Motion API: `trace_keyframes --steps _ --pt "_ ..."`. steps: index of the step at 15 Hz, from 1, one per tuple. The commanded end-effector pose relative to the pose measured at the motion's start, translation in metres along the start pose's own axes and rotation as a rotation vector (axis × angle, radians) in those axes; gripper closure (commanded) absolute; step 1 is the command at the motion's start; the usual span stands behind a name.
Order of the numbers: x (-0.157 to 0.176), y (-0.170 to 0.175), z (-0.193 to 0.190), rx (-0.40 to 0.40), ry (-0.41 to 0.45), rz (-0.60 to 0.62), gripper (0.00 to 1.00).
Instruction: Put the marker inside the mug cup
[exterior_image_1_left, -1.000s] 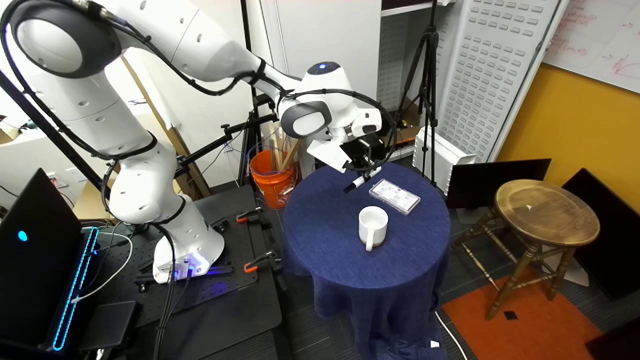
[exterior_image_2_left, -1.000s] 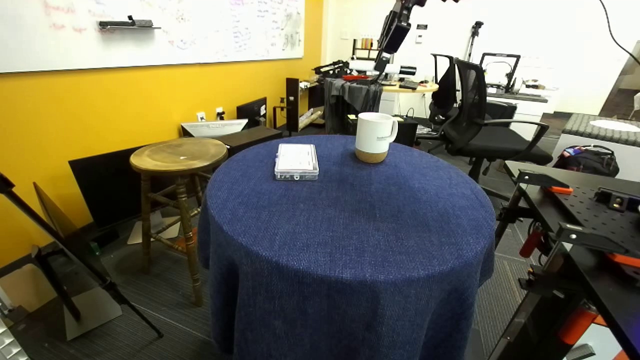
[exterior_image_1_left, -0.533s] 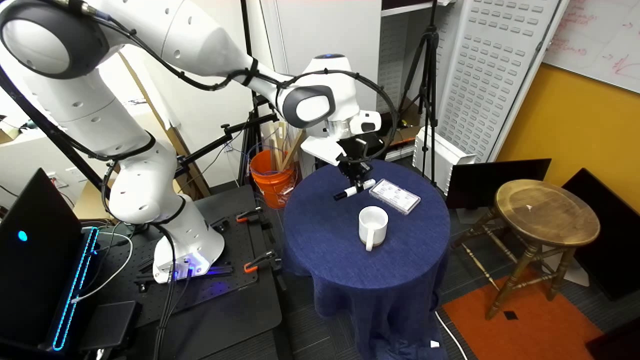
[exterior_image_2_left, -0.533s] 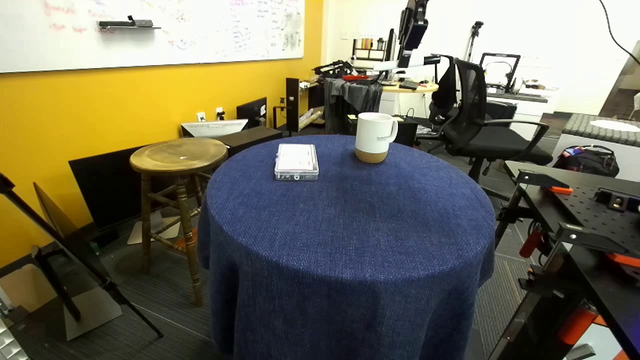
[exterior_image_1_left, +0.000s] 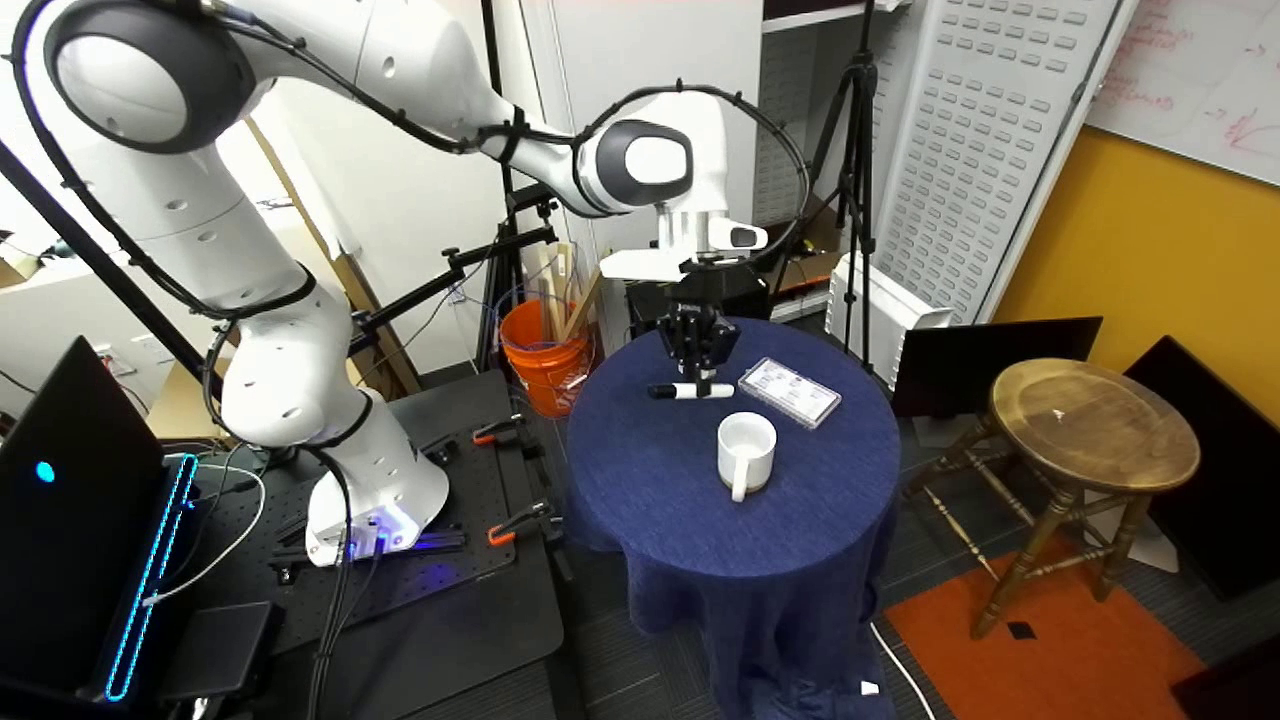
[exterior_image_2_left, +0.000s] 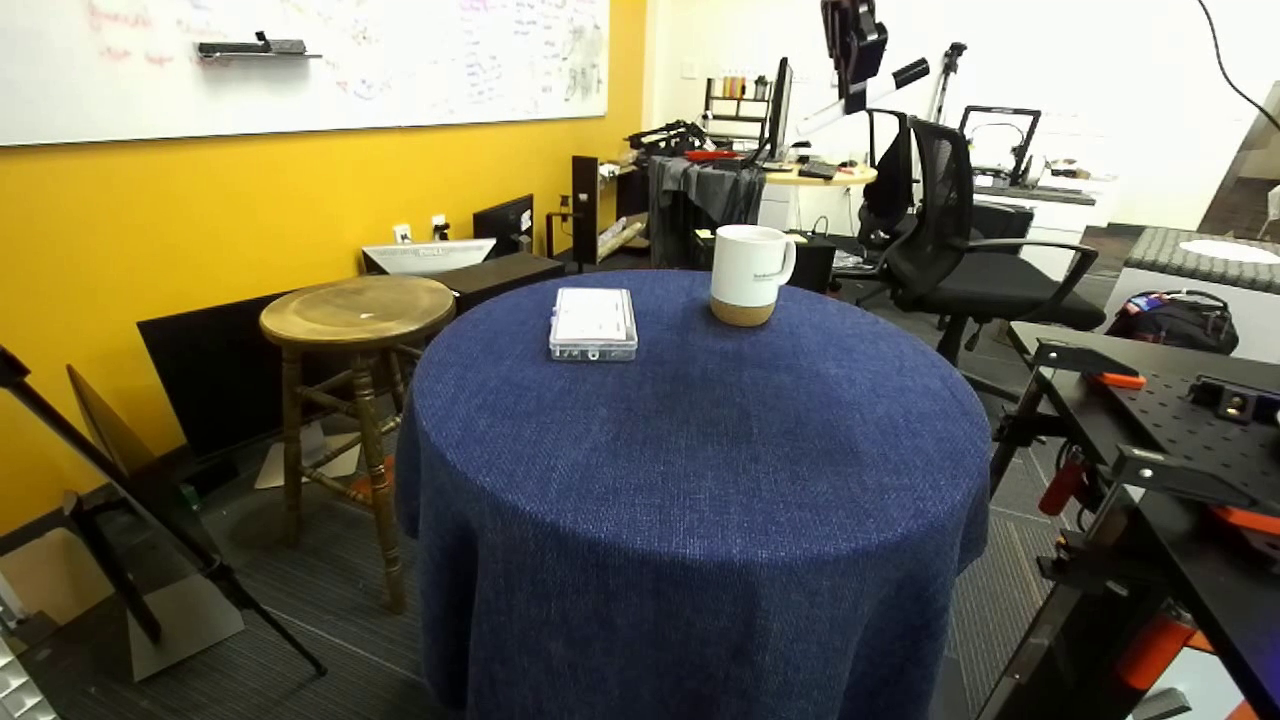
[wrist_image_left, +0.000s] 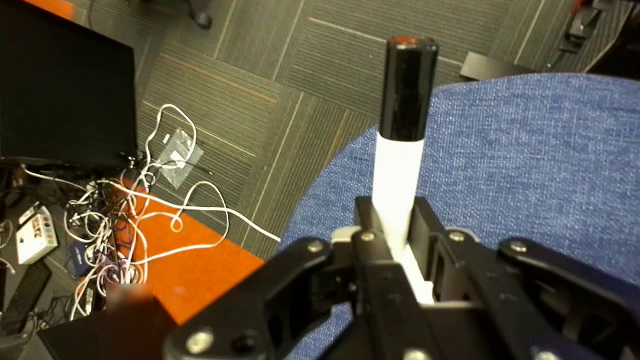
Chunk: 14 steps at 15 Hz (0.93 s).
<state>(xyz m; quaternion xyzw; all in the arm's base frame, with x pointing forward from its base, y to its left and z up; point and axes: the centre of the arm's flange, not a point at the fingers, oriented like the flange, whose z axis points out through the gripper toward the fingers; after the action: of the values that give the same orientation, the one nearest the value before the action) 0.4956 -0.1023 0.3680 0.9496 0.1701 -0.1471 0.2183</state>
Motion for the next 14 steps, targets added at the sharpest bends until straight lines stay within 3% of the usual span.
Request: trace_keyframes --steps 1,5,6,12,13,14 --pt "0.032 0.0 -0.006 -0.088 -0.154 -0.048 0.95" --pt "0.051 -0.002 -0.006 -0.188 -0.243 -0.098 0.95" --pt "0.034 -0.007 0.001 -0.144 -0.204 -0.099 0.8" --pt "0.047 -0.007 0.003 -0.166 -0.218 -0.115 0.8" --pt "0.051 -0.003 0.004 -0.192 -0.224 -0.14 0.95" --pt "0.051 0.0 0.003 -0.189 -0.229 -0.159 0.95"
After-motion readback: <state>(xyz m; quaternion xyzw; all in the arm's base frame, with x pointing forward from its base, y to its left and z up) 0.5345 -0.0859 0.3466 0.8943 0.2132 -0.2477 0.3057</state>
